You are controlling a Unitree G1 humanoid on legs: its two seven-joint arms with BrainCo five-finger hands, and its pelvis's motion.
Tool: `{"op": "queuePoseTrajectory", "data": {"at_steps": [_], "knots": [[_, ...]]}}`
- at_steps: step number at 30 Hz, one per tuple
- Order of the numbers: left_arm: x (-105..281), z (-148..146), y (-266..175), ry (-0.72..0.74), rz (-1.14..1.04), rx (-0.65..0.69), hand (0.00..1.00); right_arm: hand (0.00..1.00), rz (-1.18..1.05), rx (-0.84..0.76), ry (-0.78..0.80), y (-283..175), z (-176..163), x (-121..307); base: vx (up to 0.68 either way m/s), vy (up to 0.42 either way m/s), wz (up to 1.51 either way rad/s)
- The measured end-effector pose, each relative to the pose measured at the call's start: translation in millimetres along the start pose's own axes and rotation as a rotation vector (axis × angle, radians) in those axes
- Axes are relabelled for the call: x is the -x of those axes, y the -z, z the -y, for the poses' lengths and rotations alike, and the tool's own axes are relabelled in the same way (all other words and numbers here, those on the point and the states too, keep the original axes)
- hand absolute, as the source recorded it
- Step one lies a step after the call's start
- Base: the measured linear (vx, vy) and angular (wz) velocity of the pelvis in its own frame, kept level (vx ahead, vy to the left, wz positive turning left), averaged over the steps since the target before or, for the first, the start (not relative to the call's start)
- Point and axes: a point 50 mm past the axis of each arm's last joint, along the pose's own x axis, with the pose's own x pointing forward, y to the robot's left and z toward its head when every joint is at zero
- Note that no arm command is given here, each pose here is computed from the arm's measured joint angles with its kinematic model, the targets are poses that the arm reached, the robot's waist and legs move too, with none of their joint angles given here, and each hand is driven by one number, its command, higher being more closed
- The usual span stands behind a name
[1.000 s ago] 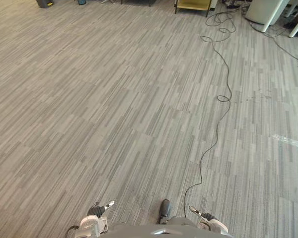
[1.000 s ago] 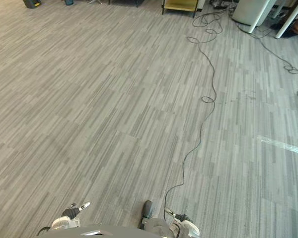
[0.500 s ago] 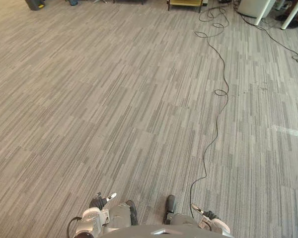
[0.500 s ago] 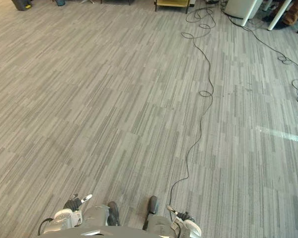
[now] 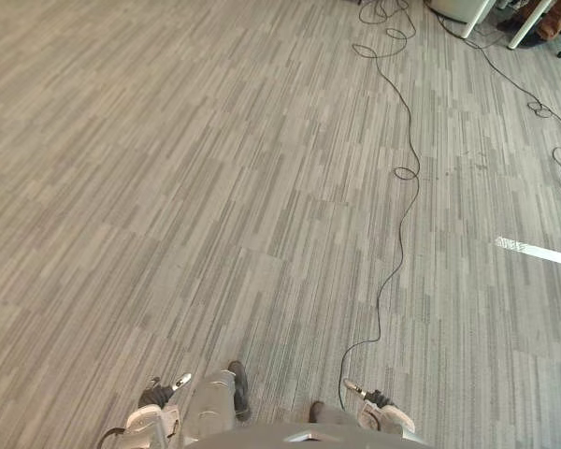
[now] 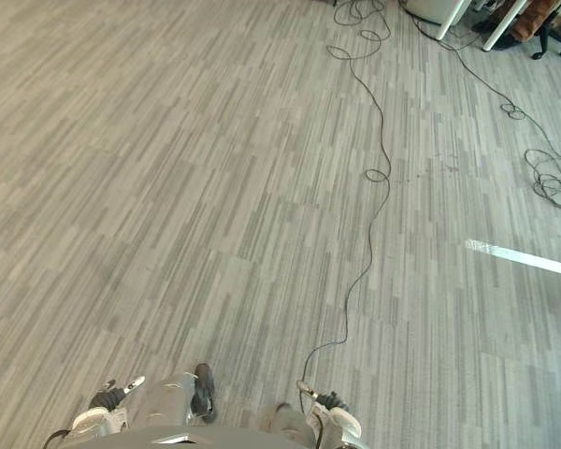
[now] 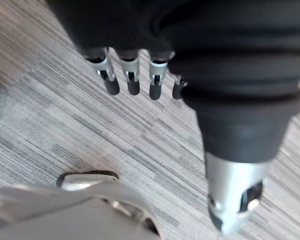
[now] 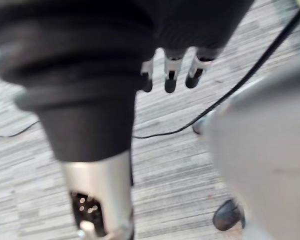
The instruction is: Pick up cushions and gather them together orderly.
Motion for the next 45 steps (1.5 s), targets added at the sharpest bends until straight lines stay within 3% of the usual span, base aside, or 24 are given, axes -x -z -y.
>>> {"op": "queuePoseTrajectory", "data": {"at_steps": [12,16,19,27,38,45], "knots": [[0,14,-11,0.046,0.034,0.000,0.00,0.00,0.084,0.017,-0.021,-27,-5,-3,0.34,-0.060,-0.03],[0,18,-13,0.063,0.039,-0.016,0.00,0.00,0.051,0.016,0.000,-14,4,-2,0.49,-0.219,0.44],[0,36,-12,0.106,0.027,-0.012,0.00,0.00,0.083,-0.024,-0.008,-30,-3,-4,0.38,-0.198,-0.01],[2,40,-8,0.108,0.017,0.002,0.00,0.00,0.081,-0.036,0.018,-22,7,-1,0.41,-0.118,0.04],[4,44,-24,0.139,0.100,0.024,0.00,0.00,0.022,-0.011,0.038,-5,14,0,0.43,0.155,-0.39],[1,32,-30,0.104,0.114,0.083,0.00,0.00,0.005,0.018,-0.007,-4,-3,-1,0.50,0.300,0.01]]}}
